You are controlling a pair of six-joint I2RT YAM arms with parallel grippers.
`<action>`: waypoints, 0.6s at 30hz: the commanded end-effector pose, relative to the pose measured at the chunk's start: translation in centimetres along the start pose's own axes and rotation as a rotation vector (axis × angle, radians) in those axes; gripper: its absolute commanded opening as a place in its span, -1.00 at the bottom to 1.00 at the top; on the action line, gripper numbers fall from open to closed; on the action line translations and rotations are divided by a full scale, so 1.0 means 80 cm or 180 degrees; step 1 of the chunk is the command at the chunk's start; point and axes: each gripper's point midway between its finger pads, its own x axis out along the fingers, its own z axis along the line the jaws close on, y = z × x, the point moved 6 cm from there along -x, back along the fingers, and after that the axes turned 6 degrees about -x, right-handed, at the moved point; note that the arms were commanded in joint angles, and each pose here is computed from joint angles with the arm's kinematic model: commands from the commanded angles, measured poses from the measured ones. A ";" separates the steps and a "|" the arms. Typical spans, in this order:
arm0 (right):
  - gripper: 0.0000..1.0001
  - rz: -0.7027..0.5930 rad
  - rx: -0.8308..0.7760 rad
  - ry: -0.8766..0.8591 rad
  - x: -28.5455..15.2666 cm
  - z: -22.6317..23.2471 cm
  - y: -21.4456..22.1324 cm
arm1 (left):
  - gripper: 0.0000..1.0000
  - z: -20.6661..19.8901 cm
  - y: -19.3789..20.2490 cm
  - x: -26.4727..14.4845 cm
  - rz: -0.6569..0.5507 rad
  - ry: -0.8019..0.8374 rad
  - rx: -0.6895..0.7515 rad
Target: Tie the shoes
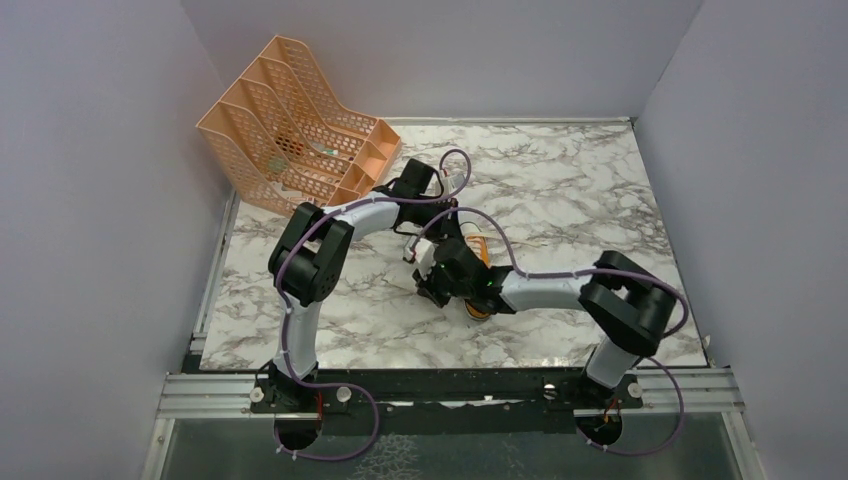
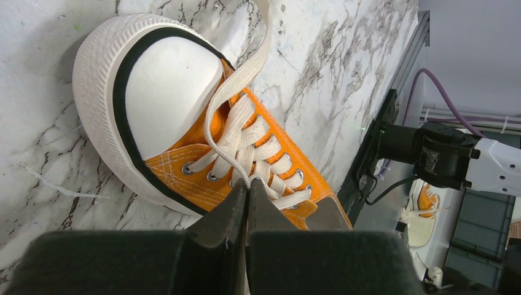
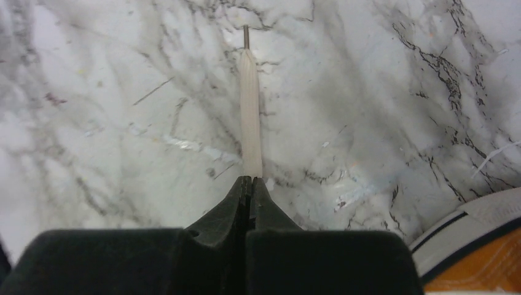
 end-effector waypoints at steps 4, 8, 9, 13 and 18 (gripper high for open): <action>-0.99 -0.0153 0.0071 -0.0185 -0.087 0.014 -0.029 | -1.00 -0.006 -0.008 -0.008 -0.0087 0.0027 0.0018; -0.99 -0.0001 0.0156 0.0049 -0.129 0.008 -0.022 | -1.00 -0.009 -0.006 -0.009 -0.0114 0.0047 -0.0026; -0.99 0.0035 0.0158 0.0155 -0.141 0.004 -0.021 | -1.00 -0.010 -0.007 -0.009 -0.0120 0.0053 -0.0040; -0.99 0.0163 0.0085 0.0522 -0.183 -0.011 -0.016 | -1.00 -0.015 -0.009 -0.011 -0.0141 0.0098 -0.0067; -0.99 0.0392 0.0107 0.0805 -0.213 -0.039 -0.023 | -1.00 -0.023 -0.007 -0.016 -0.0137 0.0145 -0.0124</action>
